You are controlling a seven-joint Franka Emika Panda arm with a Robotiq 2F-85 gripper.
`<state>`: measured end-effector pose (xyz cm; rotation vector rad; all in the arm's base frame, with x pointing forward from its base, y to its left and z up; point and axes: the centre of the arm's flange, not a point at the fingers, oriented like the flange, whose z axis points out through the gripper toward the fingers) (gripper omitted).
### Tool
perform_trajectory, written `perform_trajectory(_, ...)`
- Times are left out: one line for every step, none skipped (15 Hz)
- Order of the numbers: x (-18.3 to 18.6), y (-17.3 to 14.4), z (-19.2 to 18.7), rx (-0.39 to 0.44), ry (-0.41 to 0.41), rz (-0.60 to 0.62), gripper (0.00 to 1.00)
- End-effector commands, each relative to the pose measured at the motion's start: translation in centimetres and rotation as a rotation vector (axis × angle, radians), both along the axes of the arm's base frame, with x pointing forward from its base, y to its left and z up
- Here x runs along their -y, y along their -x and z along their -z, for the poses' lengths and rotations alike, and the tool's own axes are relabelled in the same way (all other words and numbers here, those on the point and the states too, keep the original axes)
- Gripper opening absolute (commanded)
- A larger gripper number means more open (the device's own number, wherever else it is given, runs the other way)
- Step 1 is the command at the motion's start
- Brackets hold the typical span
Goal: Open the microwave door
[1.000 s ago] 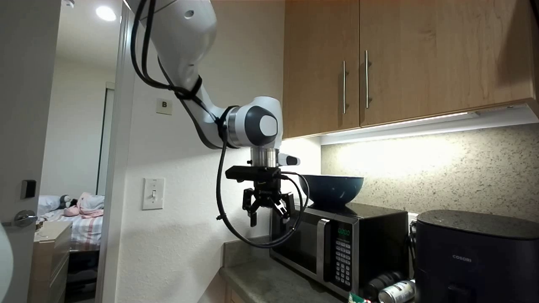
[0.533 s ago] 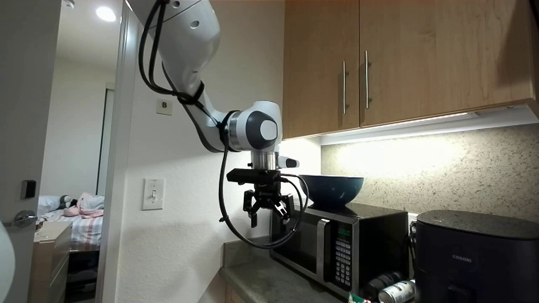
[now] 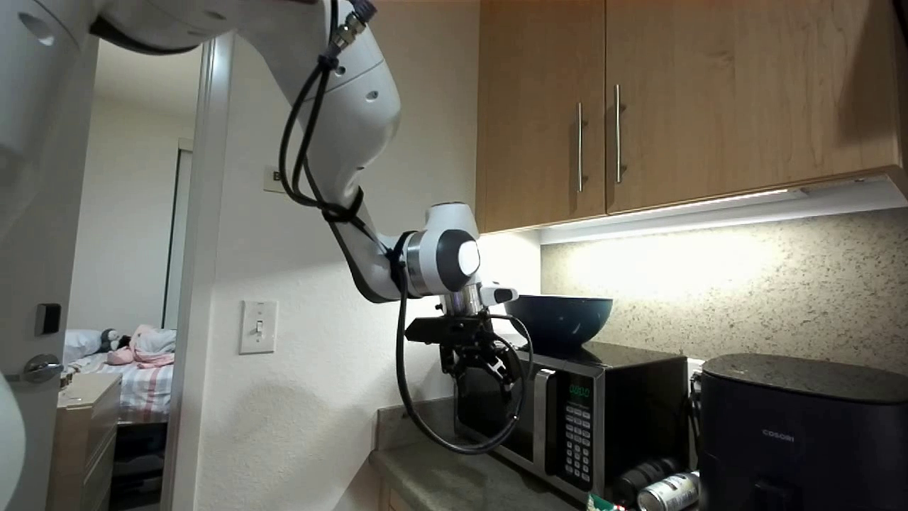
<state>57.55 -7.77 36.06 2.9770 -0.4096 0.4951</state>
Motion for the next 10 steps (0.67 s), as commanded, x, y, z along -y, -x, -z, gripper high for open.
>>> perform_trajectory(0.4, -0.6, 0.4, 0.029, 0.019, 0.023, 1.0)
perform_trajectory(0.8, -1.1, 0.8, 0.047, 0.032, 0.041, 1.0)
perform_trajectory(1.1, -1.4, 1.1, 0.055, 0.036, 0.05, 1.0)
perform_trajectory(1.3, -1.6, 1.2, 0.056, 0.037, 0.053, 1.0)
perform_trajectory(1.3, -1.7, 1.2, 0.057, 0.037, 0.053, 1.0)
perform_trajectory(1.3, -1.9, 1.4, 0.084, 0.067, 0.062, 1.0)
perform_trajectory(1.4, -2.3, 1.5, 0.08, 0.077, 0.063, 1.0)
perform_trajectory(1.6, -2.9, 1.8, 0.073, 0.088, 0.065, 1.0)
perform_trajectory(1.9, -3.6, 2.0, 0.071, 0.108, 0.07, 1.0)
perform_trajectory(2.1, -4.0, 2.2, 0.072, 0.126, 0.075, 1.0)
